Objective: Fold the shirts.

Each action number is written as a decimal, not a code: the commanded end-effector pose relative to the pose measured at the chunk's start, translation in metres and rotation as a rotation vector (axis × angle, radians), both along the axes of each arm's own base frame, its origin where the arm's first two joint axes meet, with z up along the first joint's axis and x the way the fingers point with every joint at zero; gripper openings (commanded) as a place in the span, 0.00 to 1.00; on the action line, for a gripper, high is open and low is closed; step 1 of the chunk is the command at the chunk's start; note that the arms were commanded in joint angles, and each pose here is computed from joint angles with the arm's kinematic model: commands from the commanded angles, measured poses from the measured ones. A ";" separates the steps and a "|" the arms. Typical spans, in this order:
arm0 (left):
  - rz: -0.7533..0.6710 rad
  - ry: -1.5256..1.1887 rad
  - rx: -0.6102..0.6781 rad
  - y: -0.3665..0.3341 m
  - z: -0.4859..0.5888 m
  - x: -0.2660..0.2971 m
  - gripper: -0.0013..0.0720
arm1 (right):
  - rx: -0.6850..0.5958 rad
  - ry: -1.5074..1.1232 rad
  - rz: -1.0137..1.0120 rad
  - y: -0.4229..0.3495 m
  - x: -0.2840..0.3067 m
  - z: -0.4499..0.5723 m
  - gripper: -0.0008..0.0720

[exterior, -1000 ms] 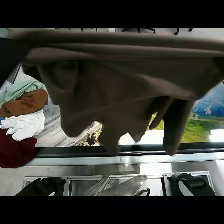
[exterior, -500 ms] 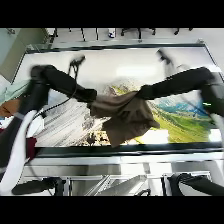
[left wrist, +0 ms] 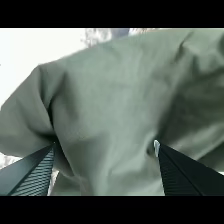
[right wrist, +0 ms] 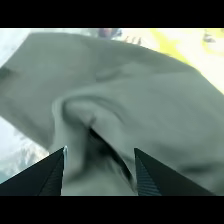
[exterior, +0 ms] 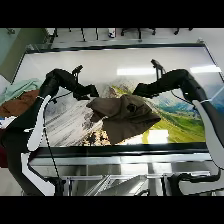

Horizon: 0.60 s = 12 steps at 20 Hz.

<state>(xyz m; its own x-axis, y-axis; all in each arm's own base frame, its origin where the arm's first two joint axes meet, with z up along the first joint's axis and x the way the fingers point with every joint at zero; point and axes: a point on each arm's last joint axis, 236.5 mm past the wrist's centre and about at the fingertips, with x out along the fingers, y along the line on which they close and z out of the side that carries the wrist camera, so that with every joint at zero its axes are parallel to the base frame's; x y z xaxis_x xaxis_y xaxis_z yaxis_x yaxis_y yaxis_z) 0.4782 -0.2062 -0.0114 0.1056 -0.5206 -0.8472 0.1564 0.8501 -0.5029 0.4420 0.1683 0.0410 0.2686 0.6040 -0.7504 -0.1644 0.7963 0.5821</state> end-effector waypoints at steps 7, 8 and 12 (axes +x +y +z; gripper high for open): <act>-0.119 0.328 0.041 0.018 -0.013 -0.092 0.97 | 0.021 0.289 -0.139 -0.024 -0.191 -0.094 0.69; -0.105 0.326 0.069 0.019 -0.027 -0.098 0.97 | 0.014 0.304 -0.159 -0.024 -0.201 -0.109 0.68; -0.101 0.309 0.181 0.018 -0.081 -0.113 0.97 | -0.003 0.340 -0.154 -0.014 -0.211 -0.131 0.69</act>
<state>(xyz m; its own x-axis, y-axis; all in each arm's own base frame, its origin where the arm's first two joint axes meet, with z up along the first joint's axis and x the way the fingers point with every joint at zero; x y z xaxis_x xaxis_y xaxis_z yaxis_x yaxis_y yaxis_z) 0.3764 -0.1882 -0.0604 -0.2263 -0.4098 -0.8836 0.0950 0.8936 -0.4387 0.2406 0.1505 -0.0696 0.0774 0.5862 -0.8064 0.1276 0.7964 0.5912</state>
